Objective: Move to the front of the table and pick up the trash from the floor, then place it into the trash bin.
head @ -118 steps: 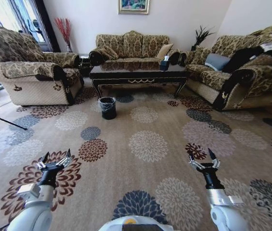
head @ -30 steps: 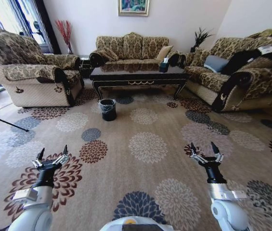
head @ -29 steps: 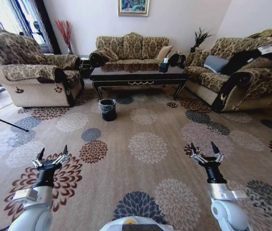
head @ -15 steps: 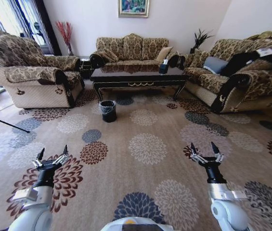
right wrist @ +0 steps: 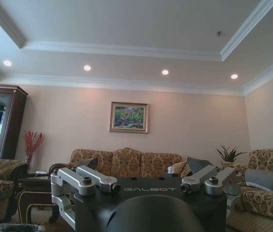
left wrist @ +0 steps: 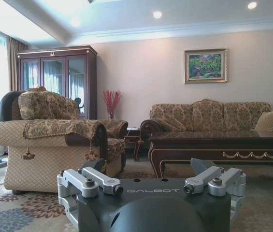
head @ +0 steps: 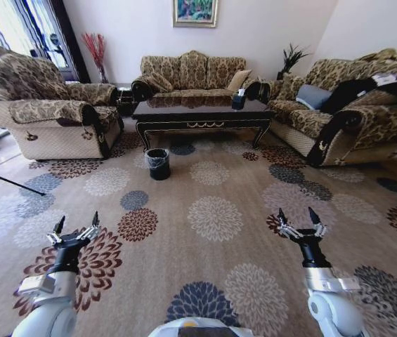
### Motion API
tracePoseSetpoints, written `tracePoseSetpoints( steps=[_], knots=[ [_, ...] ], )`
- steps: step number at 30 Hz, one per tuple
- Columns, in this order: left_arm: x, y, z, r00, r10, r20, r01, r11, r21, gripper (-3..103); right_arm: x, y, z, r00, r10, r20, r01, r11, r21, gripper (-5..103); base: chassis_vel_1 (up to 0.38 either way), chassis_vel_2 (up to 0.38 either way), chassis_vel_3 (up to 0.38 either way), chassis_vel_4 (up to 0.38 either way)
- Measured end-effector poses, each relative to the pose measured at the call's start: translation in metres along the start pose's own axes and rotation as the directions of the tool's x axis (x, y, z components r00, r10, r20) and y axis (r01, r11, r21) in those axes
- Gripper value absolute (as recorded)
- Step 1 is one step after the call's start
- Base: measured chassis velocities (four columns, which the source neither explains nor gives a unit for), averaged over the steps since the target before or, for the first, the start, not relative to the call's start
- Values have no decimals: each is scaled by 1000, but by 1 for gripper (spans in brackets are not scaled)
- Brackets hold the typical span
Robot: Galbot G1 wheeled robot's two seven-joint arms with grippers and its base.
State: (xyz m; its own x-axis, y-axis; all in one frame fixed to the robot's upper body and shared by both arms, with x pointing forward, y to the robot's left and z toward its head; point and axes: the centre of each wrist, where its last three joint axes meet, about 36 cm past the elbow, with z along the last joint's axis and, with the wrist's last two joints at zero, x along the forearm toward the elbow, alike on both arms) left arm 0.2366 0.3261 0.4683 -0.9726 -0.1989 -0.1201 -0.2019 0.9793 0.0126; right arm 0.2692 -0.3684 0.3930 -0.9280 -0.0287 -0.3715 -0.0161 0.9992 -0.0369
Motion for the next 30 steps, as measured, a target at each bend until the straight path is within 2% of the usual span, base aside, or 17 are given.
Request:
tracePoseSetpoints(
  steps=[30],
  knots=[
    [0,0,0,1000,0,0,0,1000,0,100,0,0,0,1000,0,0,0,1000,0,100,0,0,0,0]
  ],
)
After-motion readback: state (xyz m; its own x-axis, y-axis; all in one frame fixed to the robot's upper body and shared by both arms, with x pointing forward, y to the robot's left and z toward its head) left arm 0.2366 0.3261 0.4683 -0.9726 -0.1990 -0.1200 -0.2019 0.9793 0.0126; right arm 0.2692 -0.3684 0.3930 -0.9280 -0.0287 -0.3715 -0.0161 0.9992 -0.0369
